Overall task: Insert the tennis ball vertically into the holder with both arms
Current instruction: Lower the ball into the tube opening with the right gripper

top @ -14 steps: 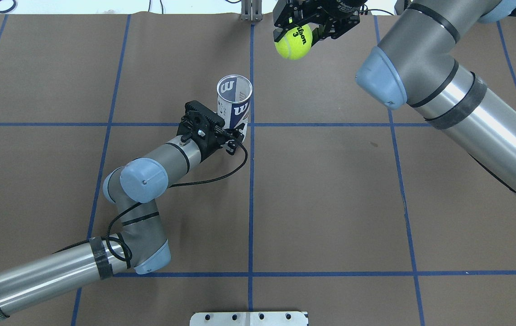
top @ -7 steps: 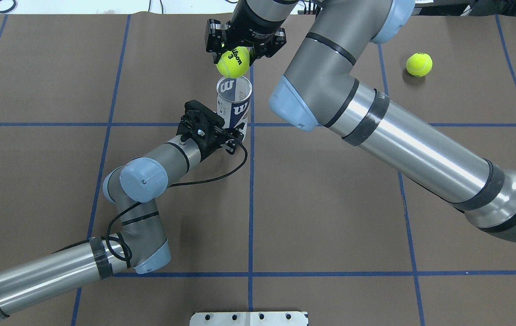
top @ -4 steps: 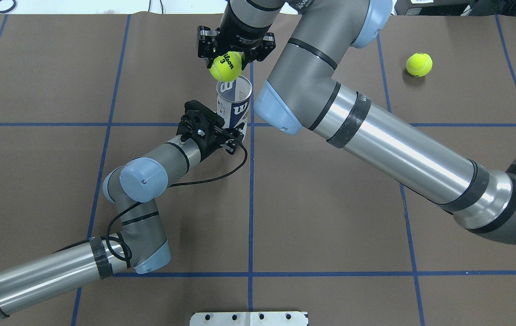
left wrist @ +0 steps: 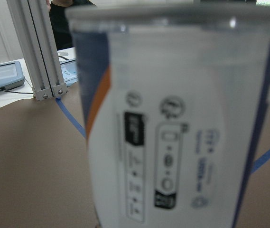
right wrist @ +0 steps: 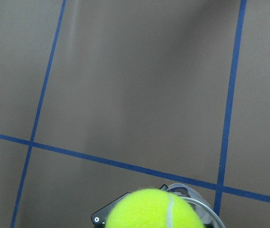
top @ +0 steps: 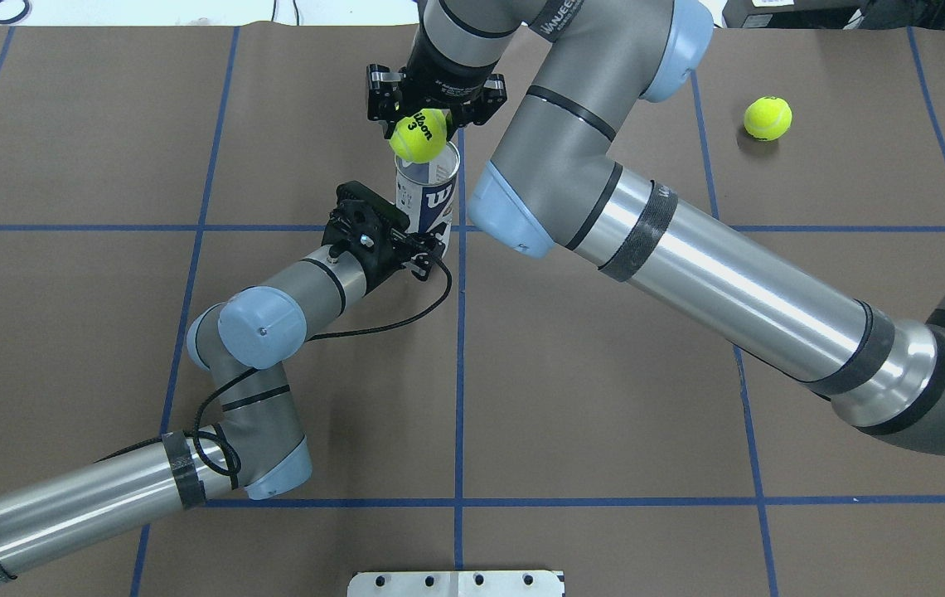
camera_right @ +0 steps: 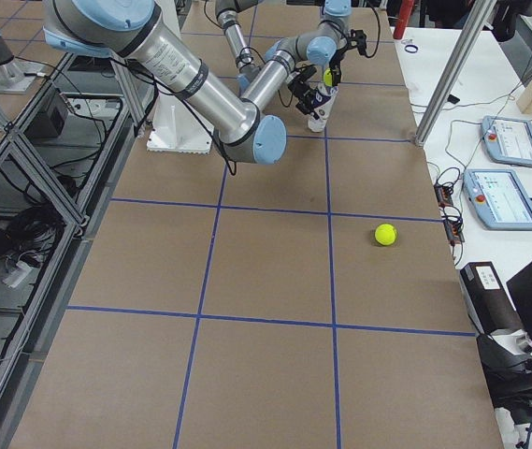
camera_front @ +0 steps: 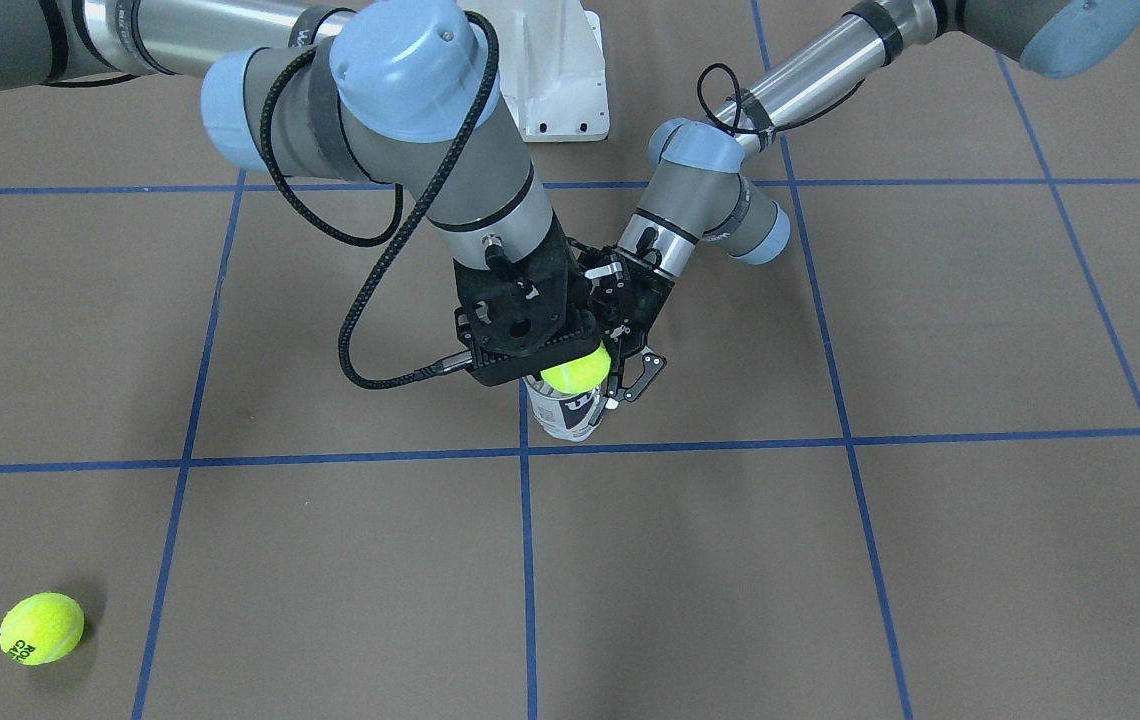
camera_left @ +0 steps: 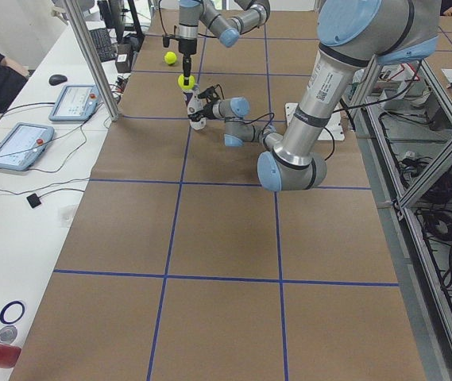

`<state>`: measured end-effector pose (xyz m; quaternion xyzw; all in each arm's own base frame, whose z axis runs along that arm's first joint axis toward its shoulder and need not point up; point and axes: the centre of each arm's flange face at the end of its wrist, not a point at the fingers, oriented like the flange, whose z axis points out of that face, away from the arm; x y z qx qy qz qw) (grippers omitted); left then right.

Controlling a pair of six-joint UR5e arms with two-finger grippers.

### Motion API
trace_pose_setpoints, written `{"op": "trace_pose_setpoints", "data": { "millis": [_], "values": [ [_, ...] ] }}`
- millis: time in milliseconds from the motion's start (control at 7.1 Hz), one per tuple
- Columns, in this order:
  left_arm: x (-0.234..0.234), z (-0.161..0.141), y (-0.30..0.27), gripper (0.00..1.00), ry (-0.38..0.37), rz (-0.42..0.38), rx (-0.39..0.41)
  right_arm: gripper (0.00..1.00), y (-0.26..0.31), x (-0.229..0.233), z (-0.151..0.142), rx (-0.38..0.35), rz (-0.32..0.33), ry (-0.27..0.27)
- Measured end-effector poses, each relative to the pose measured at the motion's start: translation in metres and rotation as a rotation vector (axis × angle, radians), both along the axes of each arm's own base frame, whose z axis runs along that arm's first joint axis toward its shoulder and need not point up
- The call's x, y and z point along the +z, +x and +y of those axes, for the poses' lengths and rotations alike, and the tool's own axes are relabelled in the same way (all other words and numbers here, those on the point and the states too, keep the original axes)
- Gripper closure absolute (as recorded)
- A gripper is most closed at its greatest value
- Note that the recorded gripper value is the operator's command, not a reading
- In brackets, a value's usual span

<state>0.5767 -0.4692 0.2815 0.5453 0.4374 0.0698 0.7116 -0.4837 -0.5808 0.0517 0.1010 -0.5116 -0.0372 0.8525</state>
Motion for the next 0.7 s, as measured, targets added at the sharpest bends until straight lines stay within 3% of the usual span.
{"op": "trace_pose_setpoints", "data": {
  "millis": [141, 282, 423, 564, 704],
  "values": [
    [0.0002, -0.0001, -0.0002, 0.34, 0.000, 0.000, 0.000, 0.70, -0.0002, 0.0030, -0.0001, 0.001, 0.002, -0.004],
    [0.0003, -0.0003, -0.0004, 0.34, 0.000, 0.000, -0.001, 0.31, -0.0003, 0.0045, -0.0002, 0.003, 0.003, -0.009],
    [0.0003, -0.0007, -0.0007, 0.34, 0.000, 0.000, -0.001, 0.11, -0.0002, 0.0047, -0.0001, 0.004, 0.003, -0.012],
    [0.0004, -0.0009, -0.0009, 0.33, 0.000, 0.000, -0.002, 0.04, 0.0000, 0.0046, 0.0001, 0.006, 0.002, -0.013],
    [0.0002, -0.0011, -0.0010, 0.29, 0.000, 0.000, -0.002, 0.03, 0.0001, 0.0044, 0.0001, 0.011, 0.004, -0.010]
  ]
}}
